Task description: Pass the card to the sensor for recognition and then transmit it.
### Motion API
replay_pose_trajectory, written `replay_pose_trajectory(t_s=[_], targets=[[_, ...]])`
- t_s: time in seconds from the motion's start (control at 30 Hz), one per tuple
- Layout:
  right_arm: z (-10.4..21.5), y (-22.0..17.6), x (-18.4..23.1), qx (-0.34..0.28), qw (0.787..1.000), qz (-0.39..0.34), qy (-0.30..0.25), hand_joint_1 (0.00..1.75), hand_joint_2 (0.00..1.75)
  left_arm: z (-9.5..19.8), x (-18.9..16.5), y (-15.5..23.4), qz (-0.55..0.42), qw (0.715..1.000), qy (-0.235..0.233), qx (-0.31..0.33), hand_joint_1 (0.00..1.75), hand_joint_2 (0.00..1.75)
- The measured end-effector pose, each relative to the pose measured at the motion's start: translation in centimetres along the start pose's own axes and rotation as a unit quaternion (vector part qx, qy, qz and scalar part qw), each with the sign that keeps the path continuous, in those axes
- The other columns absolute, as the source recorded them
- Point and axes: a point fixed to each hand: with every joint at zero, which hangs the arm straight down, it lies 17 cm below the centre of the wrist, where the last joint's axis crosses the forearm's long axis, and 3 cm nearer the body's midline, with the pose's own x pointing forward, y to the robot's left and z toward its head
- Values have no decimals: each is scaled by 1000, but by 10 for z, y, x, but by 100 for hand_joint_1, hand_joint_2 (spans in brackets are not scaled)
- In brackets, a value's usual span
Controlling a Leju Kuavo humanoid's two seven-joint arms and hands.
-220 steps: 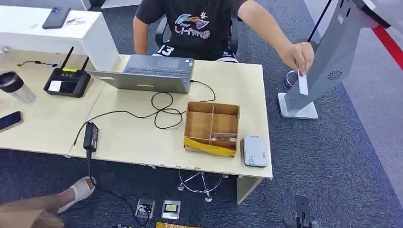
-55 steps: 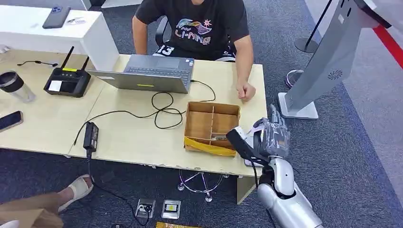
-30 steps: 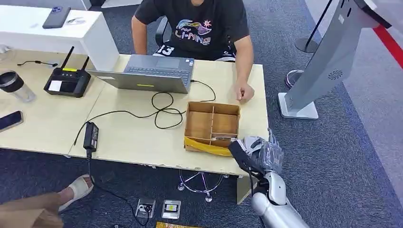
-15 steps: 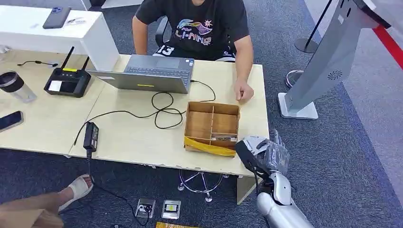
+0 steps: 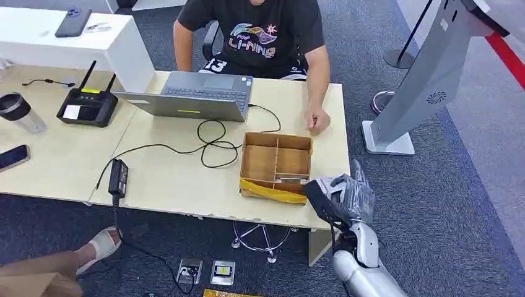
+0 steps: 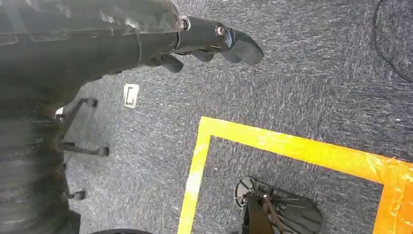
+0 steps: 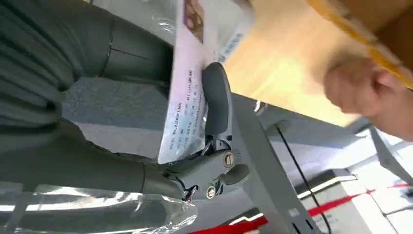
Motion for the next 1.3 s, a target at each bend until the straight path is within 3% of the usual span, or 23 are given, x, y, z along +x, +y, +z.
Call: replay_pose_trajectory(t_s=[0.37, 0.6, 0.8, 1.0, 1.07, 1.1, 1.3], targets=[[-38, -106, 112, -111, 985, -42, -128, 175, 175, 1, 6, -4, -14, 1000, -20, -10, 0, 175], [-71, -145, 180, -130, 974, -3, -186, 175, 175, 2, 8, -7, -23, 999, -28, -17, 0, 175], [-102, -152, 208, -124, 973, 46, -190, 175, 175, 2, 11, -9, -22, 999, -35, -20, 0, 175], [-131, -140, 201, -101, 974, 117, -163, 175, 175, 3, 11, -11, -20, 999, -35, -25, 0, 175], [-134, -136, 198, -94, 974, 133, -156, 157, 175, 3, 11, -11, -18, 999, -34, -25, 0, 175], [-137, -133, 194, -91, 974, 148, -149, 0, 175, 3, 10, -11, -17, 999, -33, -25, 0, 175], [-144, -124, 175, -87, 971, 188, -121, 0, 175, 1, 5, -7, -10, 1000, -17, -19, 0, 175]])
